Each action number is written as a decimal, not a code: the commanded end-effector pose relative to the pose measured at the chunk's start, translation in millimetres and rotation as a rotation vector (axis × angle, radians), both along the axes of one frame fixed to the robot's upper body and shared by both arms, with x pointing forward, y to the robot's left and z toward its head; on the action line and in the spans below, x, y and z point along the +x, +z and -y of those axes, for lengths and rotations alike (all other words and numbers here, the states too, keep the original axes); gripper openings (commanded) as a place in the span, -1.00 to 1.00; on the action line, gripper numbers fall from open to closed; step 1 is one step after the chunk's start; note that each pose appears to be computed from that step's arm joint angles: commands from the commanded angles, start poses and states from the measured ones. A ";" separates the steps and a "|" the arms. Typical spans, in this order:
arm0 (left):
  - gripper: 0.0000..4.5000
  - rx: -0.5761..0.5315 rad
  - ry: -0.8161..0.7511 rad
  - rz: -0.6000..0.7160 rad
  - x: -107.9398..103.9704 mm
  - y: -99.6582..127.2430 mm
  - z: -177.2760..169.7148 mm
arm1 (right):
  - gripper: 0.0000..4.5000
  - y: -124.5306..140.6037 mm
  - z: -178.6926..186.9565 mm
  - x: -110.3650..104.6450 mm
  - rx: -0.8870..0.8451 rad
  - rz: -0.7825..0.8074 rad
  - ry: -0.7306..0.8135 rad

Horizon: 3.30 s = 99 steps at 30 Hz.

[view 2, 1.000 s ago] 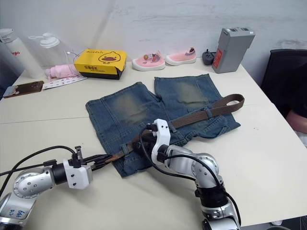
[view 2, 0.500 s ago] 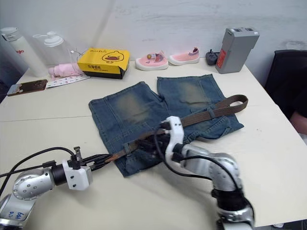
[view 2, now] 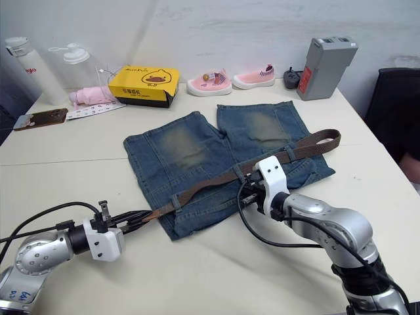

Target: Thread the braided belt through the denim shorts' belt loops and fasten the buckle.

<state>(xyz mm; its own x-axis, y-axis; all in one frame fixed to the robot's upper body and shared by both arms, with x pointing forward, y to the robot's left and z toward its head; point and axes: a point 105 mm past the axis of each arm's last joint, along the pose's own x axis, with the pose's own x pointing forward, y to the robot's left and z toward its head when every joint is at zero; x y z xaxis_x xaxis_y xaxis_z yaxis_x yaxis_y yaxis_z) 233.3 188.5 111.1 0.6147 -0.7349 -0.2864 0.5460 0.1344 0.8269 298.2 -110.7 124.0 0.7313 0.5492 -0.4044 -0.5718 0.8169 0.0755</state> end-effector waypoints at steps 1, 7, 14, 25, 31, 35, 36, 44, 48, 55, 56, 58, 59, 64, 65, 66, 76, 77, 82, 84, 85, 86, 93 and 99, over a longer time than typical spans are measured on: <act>-1.00 0.071 0.064 0.002 -6.8 3.6 -43.2 | -0.99 -27.2 13.4 5.0 -0.106 -0.048 -0.073; -1.00 0.309 0.150 -0.086 -41.7 1.2 -134.9 | -0.99 -30.8 3.2 3.5 -0.091 -0.055 -0.044; -1.00 0.504 0.224 -0.131 -63.7 20.7 -197.6 | -0.99 -33.0 -1.4 2.9 -0.081 -0.065 -0.027; 0.47 0.294 0.129 0.014 -31.9 46.4 -142.1 | -1.00 -34.4 -1.7 3.3 -0.073 -0.087 -0.028; 1.00 0.155 -0.094 -0.048 -29.2 48.2 -53.3 | 0.05 -30.5 -8.1 -2.1 -0.035 -0.115 0.025; 1.00 -0.046 -0.155 -0.212 -32.0 42.2 2.6 | 0.89 -22.3 -3.9 -2.2 0.000 -0.130 0.017; 1.00 -0.116 -0.160 -0.254 -28.6 41.7 17.8 | 0.99 -16.7 -1.4 -2.6 0.010 -0.125 0.020; 1.00 -0.175 -0.190 -0.330 6.0 14.3 71.0 | 0.99 28.0 4.5 -14.0 0.085 -0.064 0.119; 1.00 -0.132 -0.190 -0.367 18.1 -11.9 79.4 | 0.99 41.8 1.8 -15.9 0.122 -0.053 0.142; 0.07 -0.084 -0.142 -0.342 33.6 -26.3 72.0 | 1.00 73.1 51.8 -9.2 -0.118 0.145 0.123; -0.08 -0.079 -0.134 -0.334 36.1 -25.9 69.3 | 1.00 73.3 62.1 -7.5 -0.245 0.211 0.143; -0.38 -0.073 -0.112 -0.318 41.9 -23.9 61.4 | 1.00 65.8 79.6 -6.3 -0.476 0.291 0.222; -0.38 -0.067 -0.099 -0.307 45.6 -21.0 55.4 | 1.00 59.3 90.1 -5.5 -0.586 0.311 0.272; -0.38 -0.031 -0.086 -0.268 55.6 -3.7 24.3 | 1.00 31.7 121.0 11.3 -0.998 0.449 0.470; -0.38 -0.021 -0.088 -0.269 56.3 -1.9 19.4 | 1.00 27.7 120.0 16.0 -1.026 0.476 0.487; -0.38 -0.004 -0.093 -0.272 56.4 -0.6 14.3 | 1.00 23.2 118.4 21.6 -1.049 0.499 0.493; -0.42 0.073 -0.029 -0.267 73.5 11.1 -33.5 | 0.41 -7.1 109.2 53.0 -1.123 0.518 0.514; -0.42 0.075 -0.027 -0.264 74.7 11.4 -34.9 | 0.15 -8.7 109.7 52.8 -1.121 0.509 0.518; -0.42 0.095 0.012 -0.241 83.7 15.9 -49.4 | -0.97 -18.2 94.1 24.0 -0.925 0.346 0.598; -0.42 0.095 0.026 -0.234 85.9 16.4 -53.0 | -0.99 -19.1 80.9 6.2 -0.851 0.301 0.657; -0.42 0.097 0.033 -0.234 86.4 15.6 -55.6 | -0.99 -18.3 74.4 -2.9 -0.828 0.286 0.684; -0.42 0.100 0.038 -0.235 86.7 15.0 -57.4 | -0.99 -17.5 70.0 -9.4 -0.813 0.275 0.701; -0.42 0.110 0.029 -0.254 80.5 8.0 -59.9 | -0.99 -19.2 72.6 -19.7 -0.872 0.241 0.682; -0.42 0.096 0.028 -0.258 79.2 8.6 -58.2 | -0.99 -27.3 74.4 -27.6 -0.886 0.218 0.694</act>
